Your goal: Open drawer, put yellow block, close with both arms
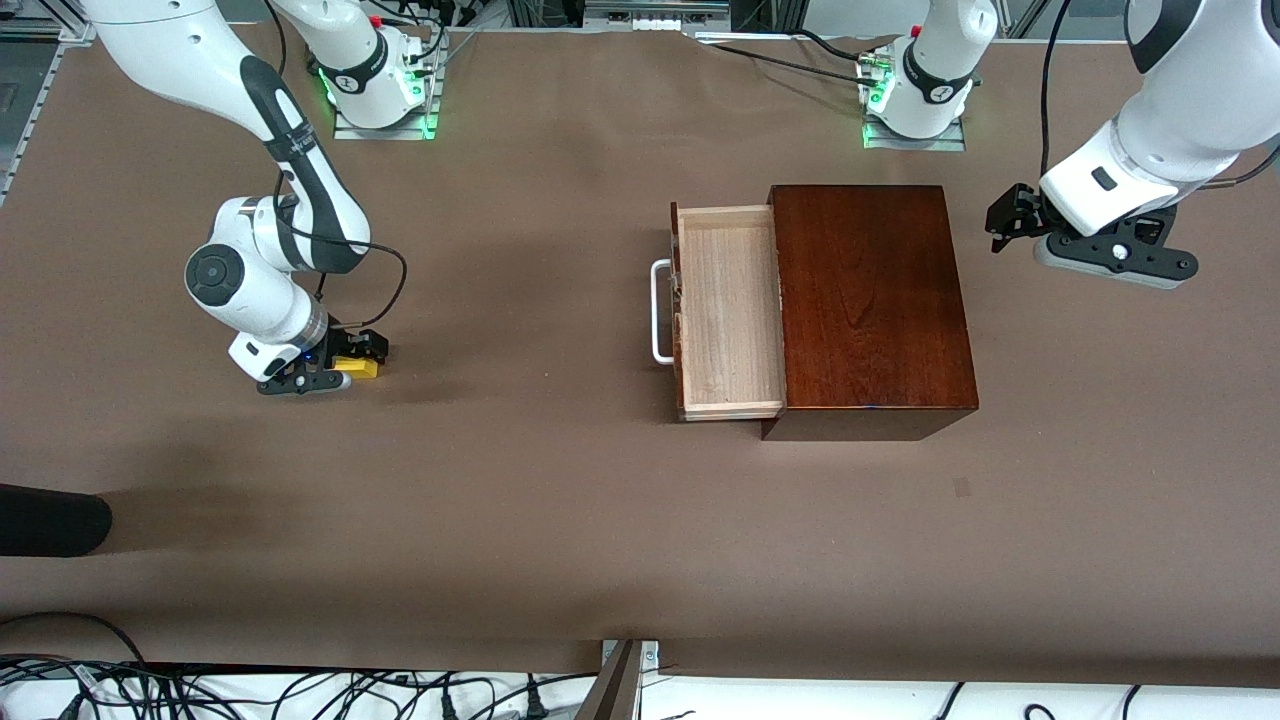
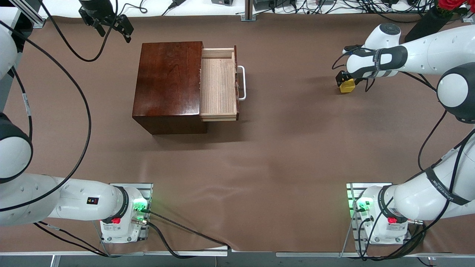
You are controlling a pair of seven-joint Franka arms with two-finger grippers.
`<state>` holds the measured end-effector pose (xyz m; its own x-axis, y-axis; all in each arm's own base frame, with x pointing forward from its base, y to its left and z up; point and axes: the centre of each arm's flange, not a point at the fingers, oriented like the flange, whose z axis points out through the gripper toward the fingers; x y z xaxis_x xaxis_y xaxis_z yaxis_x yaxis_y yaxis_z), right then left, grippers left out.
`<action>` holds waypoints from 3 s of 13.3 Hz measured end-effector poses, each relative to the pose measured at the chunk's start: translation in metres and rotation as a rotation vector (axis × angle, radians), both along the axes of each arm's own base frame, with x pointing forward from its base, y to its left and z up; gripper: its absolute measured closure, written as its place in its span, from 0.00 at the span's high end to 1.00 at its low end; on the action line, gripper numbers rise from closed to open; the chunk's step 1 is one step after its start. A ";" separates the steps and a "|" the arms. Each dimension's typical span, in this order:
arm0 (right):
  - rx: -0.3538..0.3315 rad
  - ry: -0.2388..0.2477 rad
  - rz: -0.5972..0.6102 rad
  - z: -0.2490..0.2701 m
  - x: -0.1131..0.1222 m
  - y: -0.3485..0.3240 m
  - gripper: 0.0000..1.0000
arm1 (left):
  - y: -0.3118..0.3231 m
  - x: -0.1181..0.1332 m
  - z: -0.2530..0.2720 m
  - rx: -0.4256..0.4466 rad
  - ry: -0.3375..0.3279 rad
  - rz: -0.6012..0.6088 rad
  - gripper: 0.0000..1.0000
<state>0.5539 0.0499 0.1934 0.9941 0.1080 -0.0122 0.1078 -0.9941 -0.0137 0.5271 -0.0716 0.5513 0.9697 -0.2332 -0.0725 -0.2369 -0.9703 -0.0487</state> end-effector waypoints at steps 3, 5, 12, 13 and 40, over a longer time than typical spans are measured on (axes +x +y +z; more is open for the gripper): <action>-0.001 0.005 0.000 -0.004 -0.001 0.000 0.65 | 0.006 0.001 -0.003 -0.013 -0.005 0.002 1.00; -0.001 0.007 0.001 -0.005 -0.001 0.000 0.56 | 0.007 0.002 -0.004 -0.014 -0.005 0.004 1.00; 0.059 0.023 0.177 0.062 0.011 0.091 0.56 | 0.040 0.018 -0.018 -0.031 0.007 0.012 1.00; 0.073 0.014 0.224 0.079 0.010 0.115 0.56 | 0.045 0.019 -0.019 -0.038 0.010 -0.001 1.00; -0.159 -0.097 1.537 0.156 -0.130 0.588 0.56 | 0.055 0.013 -0.024 -0.071 0.070 -0.018 1.00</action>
<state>0.4238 0.6379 0.3493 -0.0716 0.9952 -0.0660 0.9861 0.0806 0.1450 0.5403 -0.0169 0.5276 0.9585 -0.2575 -0.1221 -0.2549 -0.9663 0.0374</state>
